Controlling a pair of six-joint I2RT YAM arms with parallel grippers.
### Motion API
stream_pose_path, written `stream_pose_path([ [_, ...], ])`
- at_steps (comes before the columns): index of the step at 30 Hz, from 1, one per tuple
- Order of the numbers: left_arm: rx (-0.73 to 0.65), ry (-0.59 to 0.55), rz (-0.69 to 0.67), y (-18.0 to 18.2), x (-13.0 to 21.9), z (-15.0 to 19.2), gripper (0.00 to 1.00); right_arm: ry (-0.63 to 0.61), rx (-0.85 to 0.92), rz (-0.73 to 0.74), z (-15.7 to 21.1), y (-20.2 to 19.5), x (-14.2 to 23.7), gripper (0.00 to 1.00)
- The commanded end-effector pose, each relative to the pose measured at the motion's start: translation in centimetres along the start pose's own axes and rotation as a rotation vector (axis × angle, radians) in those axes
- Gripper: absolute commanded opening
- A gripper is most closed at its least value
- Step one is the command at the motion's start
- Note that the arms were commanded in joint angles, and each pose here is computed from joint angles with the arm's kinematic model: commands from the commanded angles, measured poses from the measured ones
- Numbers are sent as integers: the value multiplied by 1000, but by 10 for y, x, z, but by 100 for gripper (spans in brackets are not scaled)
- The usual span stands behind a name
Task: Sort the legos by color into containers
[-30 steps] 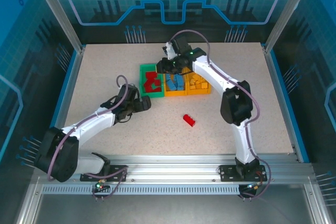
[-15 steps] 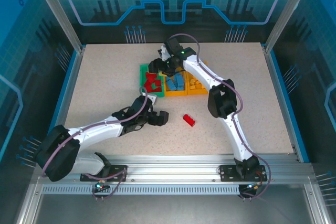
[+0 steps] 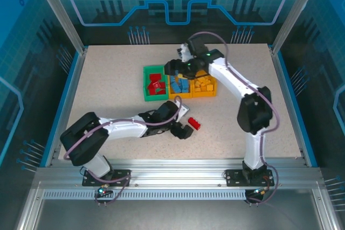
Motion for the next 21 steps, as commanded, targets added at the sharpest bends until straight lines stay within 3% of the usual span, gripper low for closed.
stream_pose_path([
  [1,-115,15,50,-18,-13,-13,99,-68,-61,36,0,-41,28,85],
  [11,-199,104,-70,-27,-57,-3,99,-150,-190,117,33,-106,95,86],
  [21,-197,131,-117,-24,-68,-2,95,-195,-247,125,47,-125,121,87],
])
Point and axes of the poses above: each hand's point on the last joint's axis, 136 mm out from that joint toward the fingers, its own x axis back along the fingers, its own y axis along the line the jaws close on, z = x × y, the point moved 2 cm from there along x, back along the fingers, and after that the axes turned 8 degrees about x, right-handed, at the moved point
